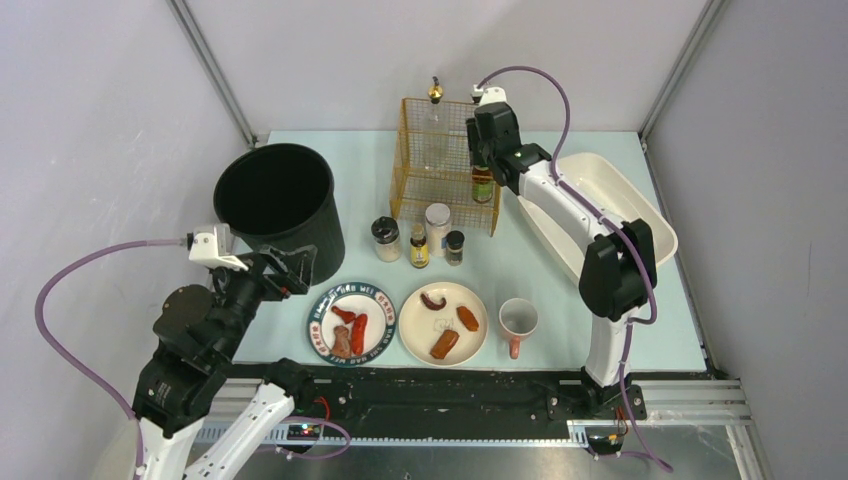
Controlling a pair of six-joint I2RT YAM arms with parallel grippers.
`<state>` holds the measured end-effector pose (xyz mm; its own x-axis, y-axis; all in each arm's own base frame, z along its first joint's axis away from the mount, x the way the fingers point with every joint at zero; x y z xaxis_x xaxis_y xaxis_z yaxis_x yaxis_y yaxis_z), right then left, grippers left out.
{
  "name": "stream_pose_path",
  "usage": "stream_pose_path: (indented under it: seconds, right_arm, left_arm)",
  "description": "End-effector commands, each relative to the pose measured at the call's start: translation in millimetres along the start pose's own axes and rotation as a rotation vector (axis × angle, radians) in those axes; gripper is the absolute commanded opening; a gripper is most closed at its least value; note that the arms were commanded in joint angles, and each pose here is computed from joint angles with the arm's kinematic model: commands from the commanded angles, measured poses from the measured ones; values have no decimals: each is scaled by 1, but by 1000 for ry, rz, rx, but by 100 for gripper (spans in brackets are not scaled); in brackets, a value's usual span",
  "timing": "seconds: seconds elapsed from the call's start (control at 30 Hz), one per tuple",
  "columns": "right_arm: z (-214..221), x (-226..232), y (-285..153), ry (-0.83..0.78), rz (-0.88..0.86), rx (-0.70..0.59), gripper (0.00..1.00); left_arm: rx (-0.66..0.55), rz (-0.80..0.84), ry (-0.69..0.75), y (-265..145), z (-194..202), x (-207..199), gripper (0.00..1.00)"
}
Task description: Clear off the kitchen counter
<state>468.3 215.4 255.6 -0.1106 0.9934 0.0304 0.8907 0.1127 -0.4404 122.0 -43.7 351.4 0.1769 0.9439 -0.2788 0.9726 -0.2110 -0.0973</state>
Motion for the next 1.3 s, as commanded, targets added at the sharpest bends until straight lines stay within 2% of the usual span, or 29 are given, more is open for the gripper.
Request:
stream_pose_path:
  seconds: [0.0,0.23,0.43,0.67,0.9,1.0,1.13,1.27]
  right_arm:
    - [-34,-4,-10,91,16,-115,32]
    - [-38,-8,-19,90,-1,-116,58]
    - [-52,-11,-38,77,-14,-137,71]
    - [-68,0,-93,61,-99,-178,75]
    - [-51,39,-152,7,-282,-154,75]
    - [-34,65,-171,-65,-370,-109,76]
    - [-14,90,-179,-101,-419,-66,77]
    - [8,105,-163,-61,-431,10,80]
  left_arm:
    - [-19,24,-24,-5,-6,-4,98]
    - [-18,33,-35,-6,-6,-5,98]
    - [-25,38,-41,-9,-9,-6,98]
    - [-28,45,-44,-10,-12,-7,98]
    - [-31,36,-41,-10,-11,-6,98]
    - [-31,31,-43,-10,-10,-5,98]
    - [-27,8,-46,-8,-5,-1,98]
    - [-19,7,-53,-7,-1,-1,98]
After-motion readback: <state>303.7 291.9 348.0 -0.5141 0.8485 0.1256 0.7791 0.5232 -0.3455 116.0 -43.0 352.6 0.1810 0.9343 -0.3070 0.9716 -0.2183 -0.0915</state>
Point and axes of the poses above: each gripper's point midway between its finger pads, its own y axis out along the fingers, its own x axis along the line the jaws close on, z = x × y, the point moved 5 cm from there along -y, back along the fingers, and after that the axes turned 5 degrees about y, right-handed, at the moved point
